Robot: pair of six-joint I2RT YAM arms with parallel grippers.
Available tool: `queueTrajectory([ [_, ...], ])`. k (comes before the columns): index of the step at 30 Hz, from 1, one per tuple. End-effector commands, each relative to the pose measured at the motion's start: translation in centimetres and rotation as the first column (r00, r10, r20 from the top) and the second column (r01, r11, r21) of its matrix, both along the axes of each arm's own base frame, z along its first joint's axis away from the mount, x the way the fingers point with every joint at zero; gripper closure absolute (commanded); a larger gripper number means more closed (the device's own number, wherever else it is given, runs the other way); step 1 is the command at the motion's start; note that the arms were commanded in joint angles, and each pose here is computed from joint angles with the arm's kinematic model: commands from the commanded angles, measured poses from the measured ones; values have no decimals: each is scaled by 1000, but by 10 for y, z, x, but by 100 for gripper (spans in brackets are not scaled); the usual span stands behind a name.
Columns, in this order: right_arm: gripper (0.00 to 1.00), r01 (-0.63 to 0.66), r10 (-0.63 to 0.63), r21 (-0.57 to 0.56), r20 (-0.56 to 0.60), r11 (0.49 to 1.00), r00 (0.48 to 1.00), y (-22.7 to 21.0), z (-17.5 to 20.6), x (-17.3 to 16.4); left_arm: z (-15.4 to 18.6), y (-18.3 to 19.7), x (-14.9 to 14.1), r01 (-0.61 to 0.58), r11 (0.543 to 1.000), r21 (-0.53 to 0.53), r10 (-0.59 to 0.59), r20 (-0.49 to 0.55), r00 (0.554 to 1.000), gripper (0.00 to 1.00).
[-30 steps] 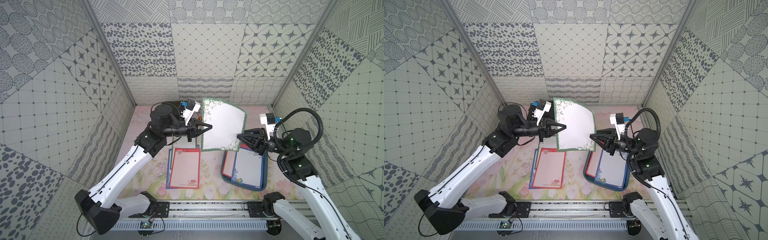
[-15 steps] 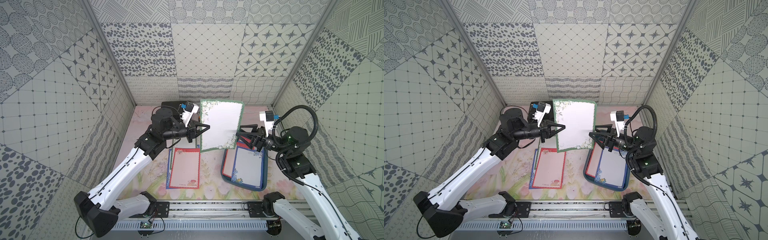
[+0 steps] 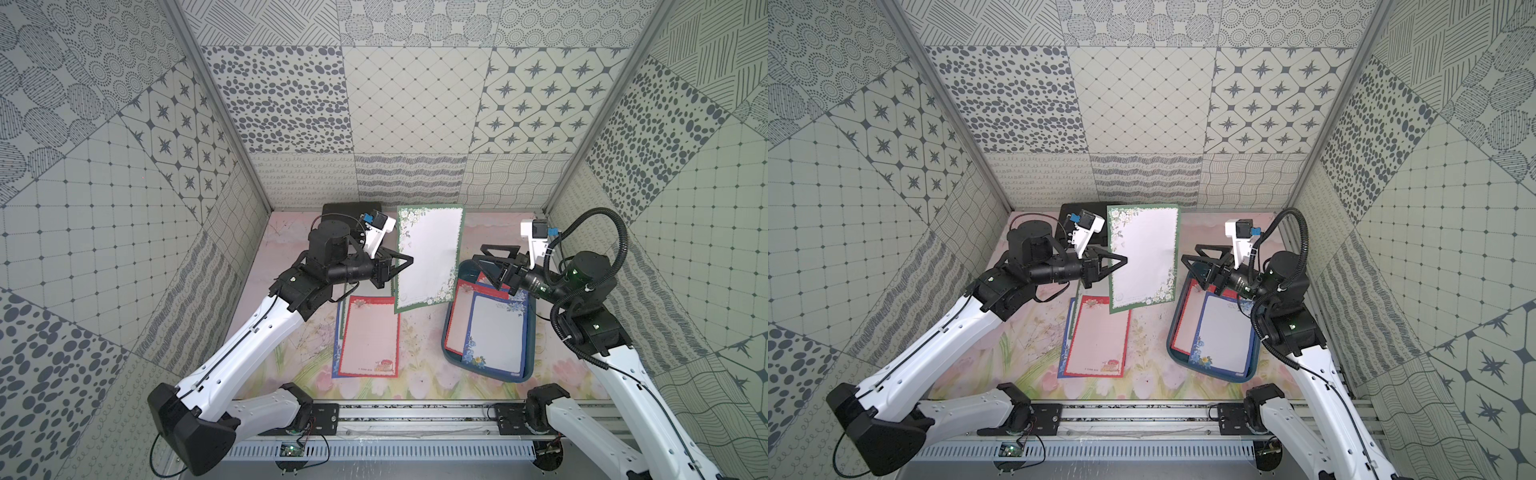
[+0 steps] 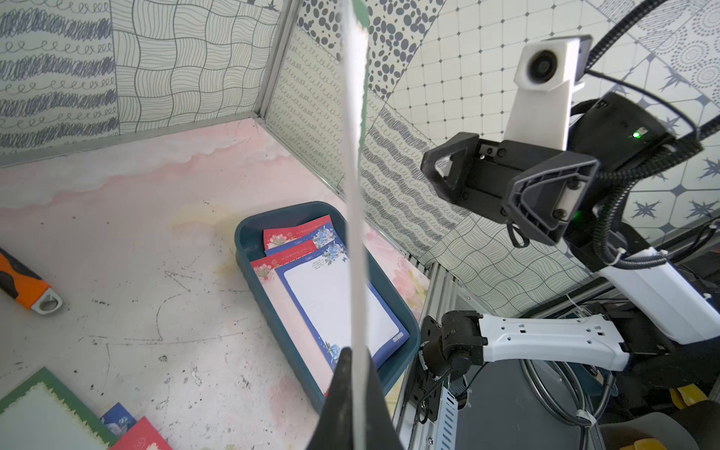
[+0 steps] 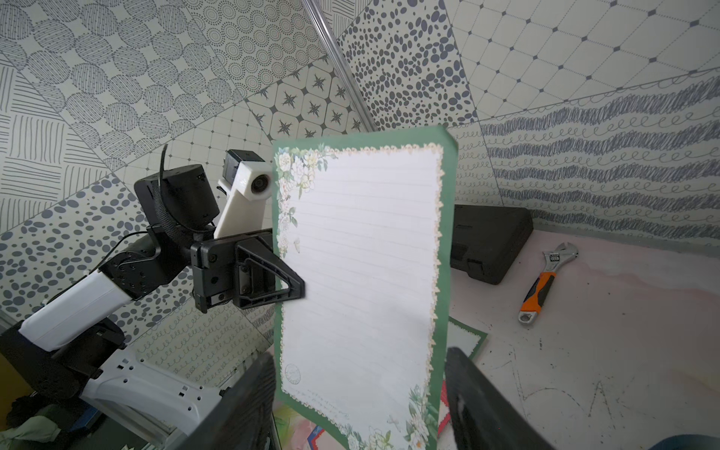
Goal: Take out the stationery paper from the storage box
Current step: Place the stationery paper at the center of the board.
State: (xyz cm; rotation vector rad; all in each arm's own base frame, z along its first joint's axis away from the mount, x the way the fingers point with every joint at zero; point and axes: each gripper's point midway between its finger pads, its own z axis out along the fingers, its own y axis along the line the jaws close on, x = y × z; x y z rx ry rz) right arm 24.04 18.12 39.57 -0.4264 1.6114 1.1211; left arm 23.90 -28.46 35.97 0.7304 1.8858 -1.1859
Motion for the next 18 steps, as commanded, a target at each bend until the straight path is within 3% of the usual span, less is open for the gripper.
queueTrajectory([
  [1,30,26,-27,17,64,1000,998,-2,18,2,-28,14,5,-69,992,103,78,-87,993,100],
  [8,30,22,-24,24,56,999,998,-3,19,-2,-71,23,13,-56,977,208,115,-283,952,100],
  [12,30,37,-38,22,59,999,998,-6,14,-6,-96,33,20,-52,959,280,163,-390,906,100],
  [18,30,24,-25,22,42,999,999,-5,12,-7,-119,44,28,-39,963,267,176,-511,842,100],
])
